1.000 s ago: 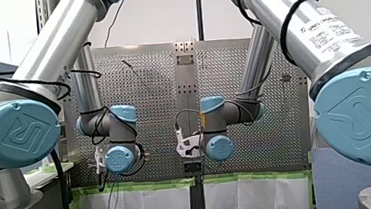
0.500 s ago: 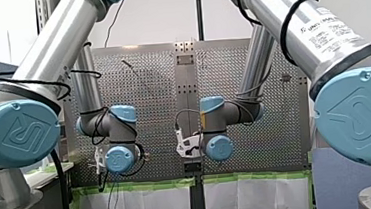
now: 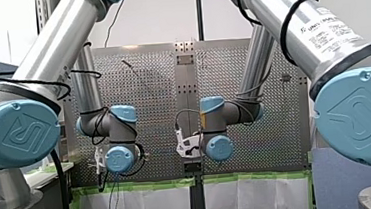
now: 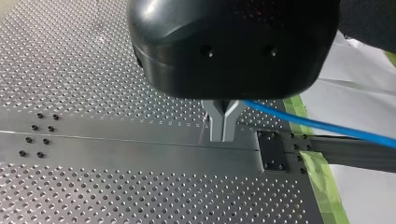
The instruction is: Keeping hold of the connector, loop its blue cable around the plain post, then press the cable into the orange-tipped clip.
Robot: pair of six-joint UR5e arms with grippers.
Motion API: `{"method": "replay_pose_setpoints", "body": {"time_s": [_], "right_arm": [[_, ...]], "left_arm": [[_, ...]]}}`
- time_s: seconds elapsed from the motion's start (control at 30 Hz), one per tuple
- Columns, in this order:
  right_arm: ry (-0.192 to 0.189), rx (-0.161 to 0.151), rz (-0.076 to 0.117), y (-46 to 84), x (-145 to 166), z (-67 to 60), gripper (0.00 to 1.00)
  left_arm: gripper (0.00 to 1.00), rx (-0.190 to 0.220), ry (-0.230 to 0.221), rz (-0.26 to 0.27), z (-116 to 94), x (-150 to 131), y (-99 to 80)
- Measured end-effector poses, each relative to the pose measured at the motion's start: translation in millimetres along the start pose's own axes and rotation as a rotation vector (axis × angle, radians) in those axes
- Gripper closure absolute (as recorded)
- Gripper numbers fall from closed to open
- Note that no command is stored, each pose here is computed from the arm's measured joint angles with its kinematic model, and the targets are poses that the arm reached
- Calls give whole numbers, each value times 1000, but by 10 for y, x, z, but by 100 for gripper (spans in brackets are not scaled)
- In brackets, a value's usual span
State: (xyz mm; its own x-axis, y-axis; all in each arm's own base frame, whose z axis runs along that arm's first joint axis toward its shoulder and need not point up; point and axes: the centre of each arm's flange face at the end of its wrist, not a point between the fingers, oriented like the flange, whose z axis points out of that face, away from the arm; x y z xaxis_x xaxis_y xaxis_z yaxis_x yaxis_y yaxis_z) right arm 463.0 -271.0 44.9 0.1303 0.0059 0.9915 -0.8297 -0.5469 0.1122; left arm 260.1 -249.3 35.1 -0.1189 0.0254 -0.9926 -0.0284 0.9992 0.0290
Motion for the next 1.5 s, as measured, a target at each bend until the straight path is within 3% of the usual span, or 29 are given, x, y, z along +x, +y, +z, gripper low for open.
{"method": "replay_pose_setpoints", "body": {"time_s": [0.1, 0.2, 0.33, 0.6, 0.7, 0.83, 1.23, 1.5], "right_arm": [[-2, 0, 2, 5, -8, 11, 100], [-5, 0, 20, 20, 12, 86, 100], [14, 13, 63, -24, 220, 186, 100], [25, 88, 142, -94, 606, 166, 100], [24, 108, 169, -76, 730, 158, 100], [28, 113, 196, -6, 912, 173, 100], [128, 79, 226, 243, 1837, 441, 100], [206, 65, 240, 402, 2547, 523, 100]], "left_arm": [[100, -15, 7, 15, 16, -15, 45], [100, -40, -4, 14, 125, -114, 65], [100, -58, -16, -10, 208, -255, 74], [100, -110, -19, -19, 232, -504, 169], [100, -127, -20, -18, 232, -585, 204], [100, -140, -33, -26, 286, -733, 210], [100, -184, -127, -149, 560, -1437, 156], [100, -208, -179, -208, 648, -1910, 195]]}}
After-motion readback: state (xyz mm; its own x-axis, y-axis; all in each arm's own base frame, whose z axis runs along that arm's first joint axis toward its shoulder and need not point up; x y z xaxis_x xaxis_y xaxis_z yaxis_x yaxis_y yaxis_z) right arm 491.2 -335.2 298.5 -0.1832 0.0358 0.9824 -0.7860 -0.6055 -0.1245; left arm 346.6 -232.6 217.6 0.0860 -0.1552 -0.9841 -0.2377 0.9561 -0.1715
